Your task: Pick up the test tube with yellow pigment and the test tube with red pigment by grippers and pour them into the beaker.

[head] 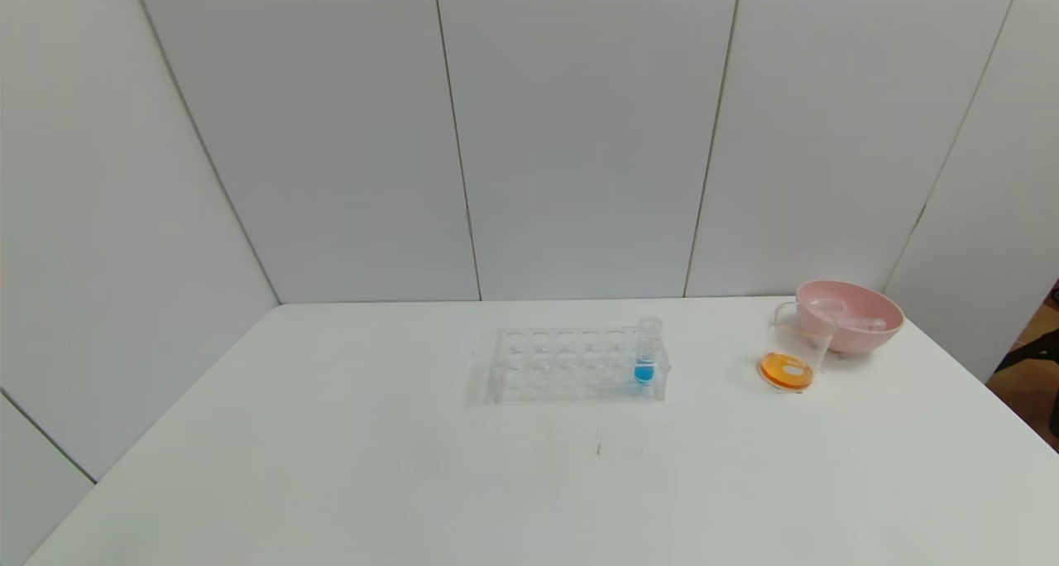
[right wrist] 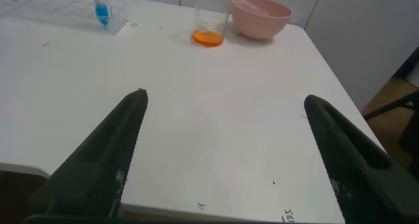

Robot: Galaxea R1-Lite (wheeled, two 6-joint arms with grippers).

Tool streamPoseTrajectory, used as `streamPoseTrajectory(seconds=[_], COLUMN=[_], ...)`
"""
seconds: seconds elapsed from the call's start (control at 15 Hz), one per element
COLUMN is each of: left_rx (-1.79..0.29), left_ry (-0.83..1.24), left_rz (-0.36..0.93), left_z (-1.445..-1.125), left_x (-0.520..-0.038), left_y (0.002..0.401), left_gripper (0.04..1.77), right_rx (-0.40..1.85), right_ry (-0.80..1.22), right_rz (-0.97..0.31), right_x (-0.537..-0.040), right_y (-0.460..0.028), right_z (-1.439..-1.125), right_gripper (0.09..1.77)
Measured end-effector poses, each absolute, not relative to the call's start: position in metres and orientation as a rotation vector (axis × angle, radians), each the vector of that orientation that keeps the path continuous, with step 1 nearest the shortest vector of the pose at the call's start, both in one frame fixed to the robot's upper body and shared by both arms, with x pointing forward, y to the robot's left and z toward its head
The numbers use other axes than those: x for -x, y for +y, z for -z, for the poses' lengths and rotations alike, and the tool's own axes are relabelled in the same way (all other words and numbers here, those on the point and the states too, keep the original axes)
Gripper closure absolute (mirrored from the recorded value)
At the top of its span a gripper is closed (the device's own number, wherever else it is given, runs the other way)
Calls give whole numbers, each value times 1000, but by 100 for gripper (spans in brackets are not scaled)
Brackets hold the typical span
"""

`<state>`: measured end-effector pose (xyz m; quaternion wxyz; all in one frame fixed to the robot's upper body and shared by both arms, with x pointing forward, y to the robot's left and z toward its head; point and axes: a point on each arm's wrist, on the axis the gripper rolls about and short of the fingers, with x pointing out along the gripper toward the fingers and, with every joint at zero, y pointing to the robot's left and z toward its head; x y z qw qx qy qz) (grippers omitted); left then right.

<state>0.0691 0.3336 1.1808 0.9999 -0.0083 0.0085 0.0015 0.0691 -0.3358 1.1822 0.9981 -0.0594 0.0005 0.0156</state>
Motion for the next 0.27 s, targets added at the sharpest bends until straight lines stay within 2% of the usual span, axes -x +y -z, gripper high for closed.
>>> streamPoseTrajectory(seconds=[0.27], left_rx=[17], left_ry=[17], left_rz=[-2], left_z=[-1181], left_x=[-69], left_y=[334], left_gripper=[9], right_rx=[75], right_ry=[9], right_rz=[-26], right_x=[-69], right_y=[-336], right_z=[-1182], right_gripper=[15])
